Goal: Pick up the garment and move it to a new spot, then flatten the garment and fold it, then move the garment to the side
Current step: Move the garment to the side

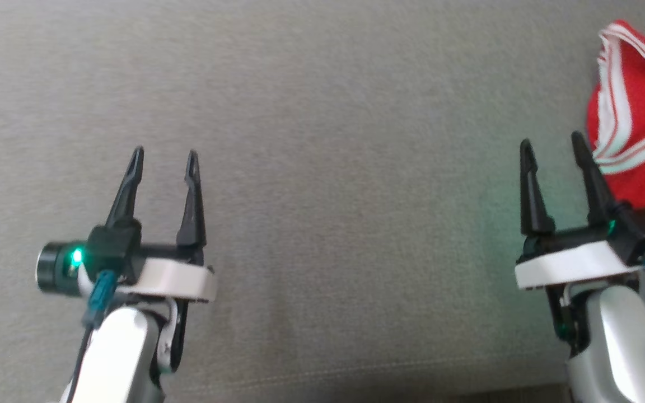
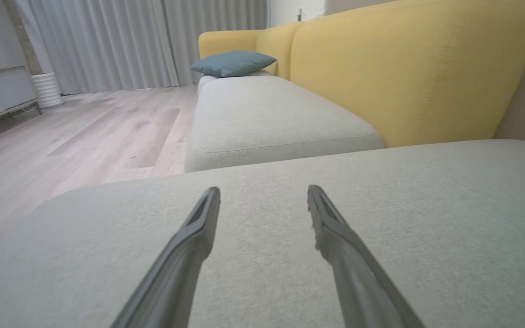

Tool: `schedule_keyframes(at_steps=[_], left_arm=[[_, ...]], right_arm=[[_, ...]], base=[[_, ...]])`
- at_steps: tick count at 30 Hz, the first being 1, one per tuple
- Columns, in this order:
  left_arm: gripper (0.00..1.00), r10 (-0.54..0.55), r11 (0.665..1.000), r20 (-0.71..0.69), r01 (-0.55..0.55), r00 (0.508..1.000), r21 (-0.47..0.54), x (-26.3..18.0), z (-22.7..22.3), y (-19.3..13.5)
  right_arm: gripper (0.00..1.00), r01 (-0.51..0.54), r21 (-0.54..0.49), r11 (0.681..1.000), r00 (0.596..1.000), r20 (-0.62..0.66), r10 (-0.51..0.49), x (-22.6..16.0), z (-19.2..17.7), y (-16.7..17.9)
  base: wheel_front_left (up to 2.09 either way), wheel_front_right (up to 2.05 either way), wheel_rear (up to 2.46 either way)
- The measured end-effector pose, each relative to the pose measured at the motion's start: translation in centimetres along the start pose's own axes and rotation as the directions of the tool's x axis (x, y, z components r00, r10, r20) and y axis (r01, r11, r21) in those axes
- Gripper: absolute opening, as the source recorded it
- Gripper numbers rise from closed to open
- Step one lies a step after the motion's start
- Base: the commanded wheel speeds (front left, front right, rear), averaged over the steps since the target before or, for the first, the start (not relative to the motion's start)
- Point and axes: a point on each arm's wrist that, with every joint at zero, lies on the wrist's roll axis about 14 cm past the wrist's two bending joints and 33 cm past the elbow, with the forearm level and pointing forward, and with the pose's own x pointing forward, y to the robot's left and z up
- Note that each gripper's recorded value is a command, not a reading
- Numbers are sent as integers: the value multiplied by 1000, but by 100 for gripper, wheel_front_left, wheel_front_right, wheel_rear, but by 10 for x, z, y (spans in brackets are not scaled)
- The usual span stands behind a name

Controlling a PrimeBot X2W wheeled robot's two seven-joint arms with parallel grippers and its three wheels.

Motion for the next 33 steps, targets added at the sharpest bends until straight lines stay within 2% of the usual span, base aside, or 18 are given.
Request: schedule_keyframes(at_steps=[3,7,15,33], left_arm=[[100,82,997,-6,-82,997,8,-22,6,24],[100,120,993,-9,-120,993,7,-43,12,34],[100,135,991,-8,-135,991,13,-72,18,39],[100,135,991,-35,-134,990,24,-106,13,38]], right_arm=[[100,-47,37,998,999,10,46,-5,8,21],[100,-72,62,995,997,7,72,-19,11,33],[100,-74,120,990,997,-9,75,-49,13,39],[100,-61,139,988,998,-7,62,-87,20,37]], base=[[0,0,0],[0,0,0],[0,0,0],[0,0,0]])
